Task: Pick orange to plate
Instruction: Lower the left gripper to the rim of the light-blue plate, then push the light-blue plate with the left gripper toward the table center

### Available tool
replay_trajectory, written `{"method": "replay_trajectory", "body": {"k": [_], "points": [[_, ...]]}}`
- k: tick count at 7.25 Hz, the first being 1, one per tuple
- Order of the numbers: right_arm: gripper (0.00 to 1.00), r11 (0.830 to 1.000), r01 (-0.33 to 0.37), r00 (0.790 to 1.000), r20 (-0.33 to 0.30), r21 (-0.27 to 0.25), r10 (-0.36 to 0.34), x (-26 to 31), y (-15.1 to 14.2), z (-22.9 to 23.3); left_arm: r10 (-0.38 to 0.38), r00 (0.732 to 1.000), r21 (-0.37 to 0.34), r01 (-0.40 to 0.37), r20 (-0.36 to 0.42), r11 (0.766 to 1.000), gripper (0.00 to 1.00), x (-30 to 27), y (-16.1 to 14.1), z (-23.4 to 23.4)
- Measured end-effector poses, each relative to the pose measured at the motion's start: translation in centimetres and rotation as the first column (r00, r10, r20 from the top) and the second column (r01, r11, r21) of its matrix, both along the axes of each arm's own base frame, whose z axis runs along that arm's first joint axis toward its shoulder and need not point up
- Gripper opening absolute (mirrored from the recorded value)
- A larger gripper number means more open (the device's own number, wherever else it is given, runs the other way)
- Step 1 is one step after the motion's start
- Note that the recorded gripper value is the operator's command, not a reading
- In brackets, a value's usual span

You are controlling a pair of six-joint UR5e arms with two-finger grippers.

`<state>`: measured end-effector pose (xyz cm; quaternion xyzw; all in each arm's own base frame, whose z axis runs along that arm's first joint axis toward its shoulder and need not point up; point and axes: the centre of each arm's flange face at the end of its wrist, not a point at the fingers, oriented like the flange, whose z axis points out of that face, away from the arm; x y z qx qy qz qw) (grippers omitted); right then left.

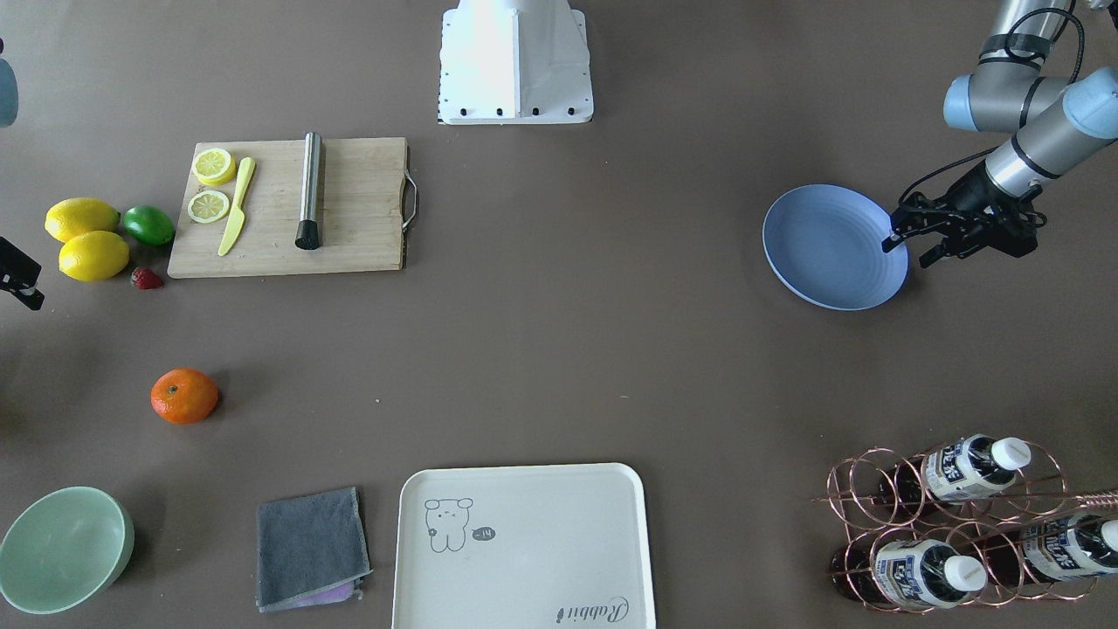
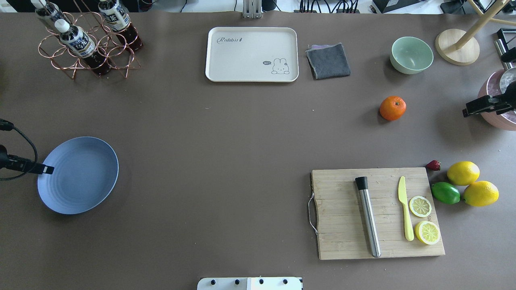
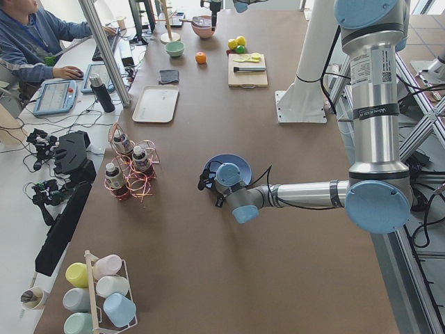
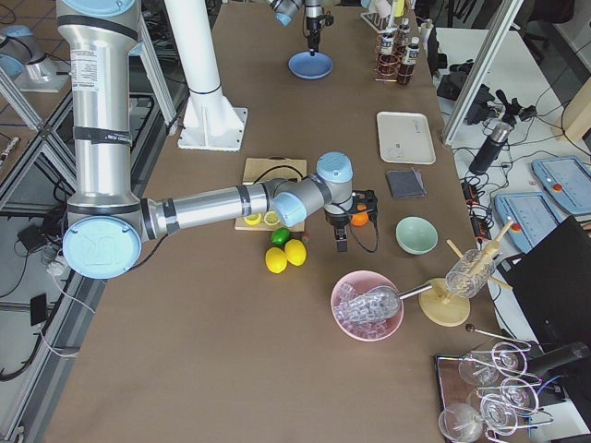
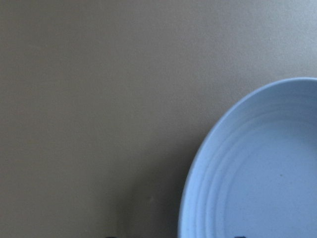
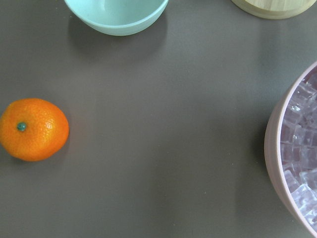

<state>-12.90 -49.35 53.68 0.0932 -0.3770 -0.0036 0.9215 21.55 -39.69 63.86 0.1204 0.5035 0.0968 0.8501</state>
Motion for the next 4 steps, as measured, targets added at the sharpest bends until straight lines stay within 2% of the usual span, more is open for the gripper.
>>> {"method": "replay_trajectory", "body": {"k": [1, 2, 4], "points": [[1.0, 1.0, 0.0, 1.0, 0.0, 0.0, 0.0, 0.0, 0.0, 0.0, 0.009, 1.0, 0.004, -0.009, -0.002, 1.0, 0.12, 0.23, 0.29, 0.07], [1.0, 1.0, 0.0, 1.0, 0.0, 0.0, 0.0, 0.0, 0.0, 0.0, 0.017, 1.0, 0.006, -0.017, -0.003, 1.0, 0.0, 0.52, 0.5, 0.09], [1.0, 1.0, -0.001, 1.0, -0.001, 0.0, 0.001, 0.01, -0.01, 0.02, 0.026, 1.0, 0.012, -0.026, -0.011, 1.0, 0.0, 0.83, 0.69, -0.32]]}}
